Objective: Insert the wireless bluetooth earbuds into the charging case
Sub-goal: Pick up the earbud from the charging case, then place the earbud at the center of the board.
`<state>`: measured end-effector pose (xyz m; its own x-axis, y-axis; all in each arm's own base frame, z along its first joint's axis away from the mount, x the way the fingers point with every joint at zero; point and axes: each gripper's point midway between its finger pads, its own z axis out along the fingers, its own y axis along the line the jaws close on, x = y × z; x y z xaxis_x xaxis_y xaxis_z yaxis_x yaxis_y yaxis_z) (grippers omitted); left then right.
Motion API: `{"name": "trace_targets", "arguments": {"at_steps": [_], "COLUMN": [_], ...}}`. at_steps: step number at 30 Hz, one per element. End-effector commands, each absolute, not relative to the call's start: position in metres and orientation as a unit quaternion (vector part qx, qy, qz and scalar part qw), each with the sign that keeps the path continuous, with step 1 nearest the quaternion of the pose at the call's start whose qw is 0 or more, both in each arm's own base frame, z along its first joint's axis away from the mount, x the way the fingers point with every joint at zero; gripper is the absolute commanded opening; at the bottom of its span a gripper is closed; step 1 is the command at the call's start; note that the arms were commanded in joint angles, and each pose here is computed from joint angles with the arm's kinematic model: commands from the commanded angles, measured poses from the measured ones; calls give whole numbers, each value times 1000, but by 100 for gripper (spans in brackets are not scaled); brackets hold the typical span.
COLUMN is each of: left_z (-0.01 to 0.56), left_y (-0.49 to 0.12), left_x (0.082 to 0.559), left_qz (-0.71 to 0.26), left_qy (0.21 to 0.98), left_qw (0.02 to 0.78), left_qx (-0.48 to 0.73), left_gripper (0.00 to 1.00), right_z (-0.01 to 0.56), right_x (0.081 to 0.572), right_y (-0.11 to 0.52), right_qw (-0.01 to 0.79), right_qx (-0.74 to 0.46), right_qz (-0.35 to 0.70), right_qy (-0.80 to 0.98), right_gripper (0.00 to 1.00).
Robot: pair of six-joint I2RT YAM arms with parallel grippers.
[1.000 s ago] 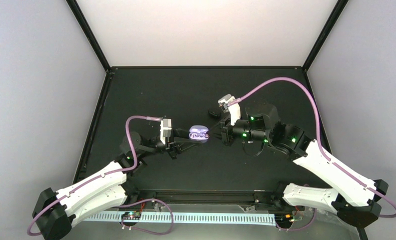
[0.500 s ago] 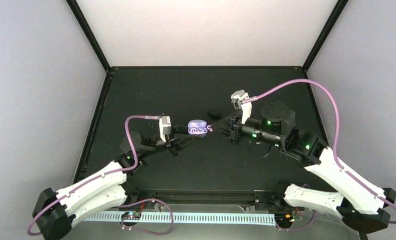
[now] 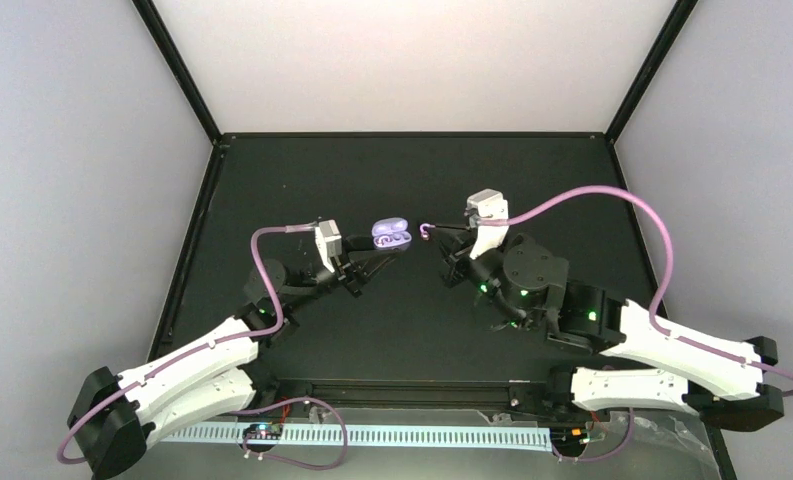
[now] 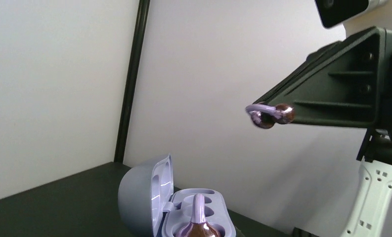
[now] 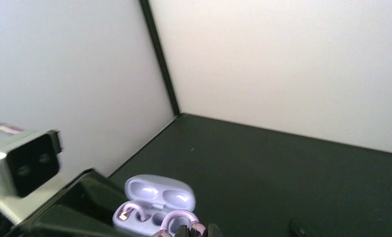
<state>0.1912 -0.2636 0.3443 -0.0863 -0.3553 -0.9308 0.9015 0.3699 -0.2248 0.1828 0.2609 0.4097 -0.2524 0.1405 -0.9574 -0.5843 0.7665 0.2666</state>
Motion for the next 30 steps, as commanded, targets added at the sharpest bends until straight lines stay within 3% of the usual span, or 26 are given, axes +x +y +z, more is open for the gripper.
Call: {"name": "trace_targets", "arguments": {"at_steps": [1,12,17,22,30], "left_z": [391,403,395,387,372], "left_y": [-257,-260,-252,-232,-219], "left_x": [191,184,189,180,172], "left_qz": [-492,-479,-459,-446,-444], "left_qy": [485,463,488,508,527], "left_qw": [683,701,703,702,691], "left_qx": [239,255,238,225,219], "left_gripper": [2,2,2,2,2], "right_z": [428,440,429,332,174], "right_x": [206,206,217,257,264], "right_y": [240,262,249,222,190], "right_qw": [682,718,697,603,491], "right_qx": [-66,-66,-44,-15,89], "right_qz": [201,193,198,173,148], "right_qy": [700,665,688,779,854], "right_gripper": [1,1,1,1,1]}}
